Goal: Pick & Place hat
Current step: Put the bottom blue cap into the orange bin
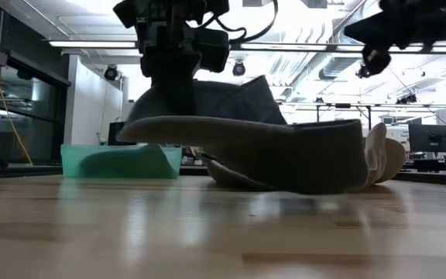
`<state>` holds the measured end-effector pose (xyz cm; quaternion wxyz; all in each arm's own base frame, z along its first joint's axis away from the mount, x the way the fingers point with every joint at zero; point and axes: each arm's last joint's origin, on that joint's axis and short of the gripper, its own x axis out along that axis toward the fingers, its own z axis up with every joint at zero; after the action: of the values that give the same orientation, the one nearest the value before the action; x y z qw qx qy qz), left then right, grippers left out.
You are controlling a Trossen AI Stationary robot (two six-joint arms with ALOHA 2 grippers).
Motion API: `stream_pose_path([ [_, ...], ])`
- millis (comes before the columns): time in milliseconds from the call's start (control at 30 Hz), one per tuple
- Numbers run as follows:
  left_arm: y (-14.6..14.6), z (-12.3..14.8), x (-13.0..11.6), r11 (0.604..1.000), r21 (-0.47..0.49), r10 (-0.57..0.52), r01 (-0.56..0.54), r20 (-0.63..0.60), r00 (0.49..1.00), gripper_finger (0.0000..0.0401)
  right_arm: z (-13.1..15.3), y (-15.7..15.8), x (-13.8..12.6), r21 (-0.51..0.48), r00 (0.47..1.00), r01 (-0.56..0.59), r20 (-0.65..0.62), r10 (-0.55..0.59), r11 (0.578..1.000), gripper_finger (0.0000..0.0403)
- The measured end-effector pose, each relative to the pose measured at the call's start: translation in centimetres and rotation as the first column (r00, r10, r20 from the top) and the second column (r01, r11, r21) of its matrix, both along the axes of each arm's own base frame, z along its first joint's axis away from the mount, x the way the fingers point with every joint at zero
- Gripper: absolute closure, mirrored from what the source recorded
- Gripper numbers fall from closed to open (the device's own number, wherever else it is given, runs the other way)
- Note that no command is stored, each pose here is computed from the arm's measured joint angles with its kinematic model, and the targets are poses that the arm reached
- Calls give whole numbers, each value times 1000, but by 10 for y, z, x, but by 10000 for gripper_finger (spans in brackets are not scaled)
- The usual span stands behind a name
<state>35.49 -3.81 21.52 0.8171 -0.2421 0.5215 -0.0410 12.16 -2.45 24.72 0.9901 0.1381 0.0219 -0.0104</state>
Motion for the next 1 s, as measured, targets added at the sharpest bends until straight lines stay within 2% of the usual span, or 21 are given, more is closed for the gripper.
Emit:
stream_pose_path([
  [167,0,12,4,1000,15,-11,10,26,1000,401,5,2,36,-5,984,-84,-158,82,996,402],
  [333,7,22,5,999,47,1,-2,12,1000,401,4,2,66,-101,961,-110,-266,80,989,402],
  [500,19,25,6,997,64,35,-35,5,999,401,4,0,82,-40,938,-86,-340,67,996,400],
  [567,22,25,6,997,64,45,-45,6,999,401,1,0,85,-12,919,-117,-379,103,993,388],
  [667,25,28,4,997,65,49,-50,9,999,401,-4,1,88,21,894,-142,-427,137,990,355],
  [767,25,31,5,997,70,40,-42,30,999,401,-7,0,90,17,892,-134,-434,128,991,307],
  [1000,25,43,8,994,105,25,-31,57,998,401,-11,1,98,-41,891,-164,-436,130,986,183],
])
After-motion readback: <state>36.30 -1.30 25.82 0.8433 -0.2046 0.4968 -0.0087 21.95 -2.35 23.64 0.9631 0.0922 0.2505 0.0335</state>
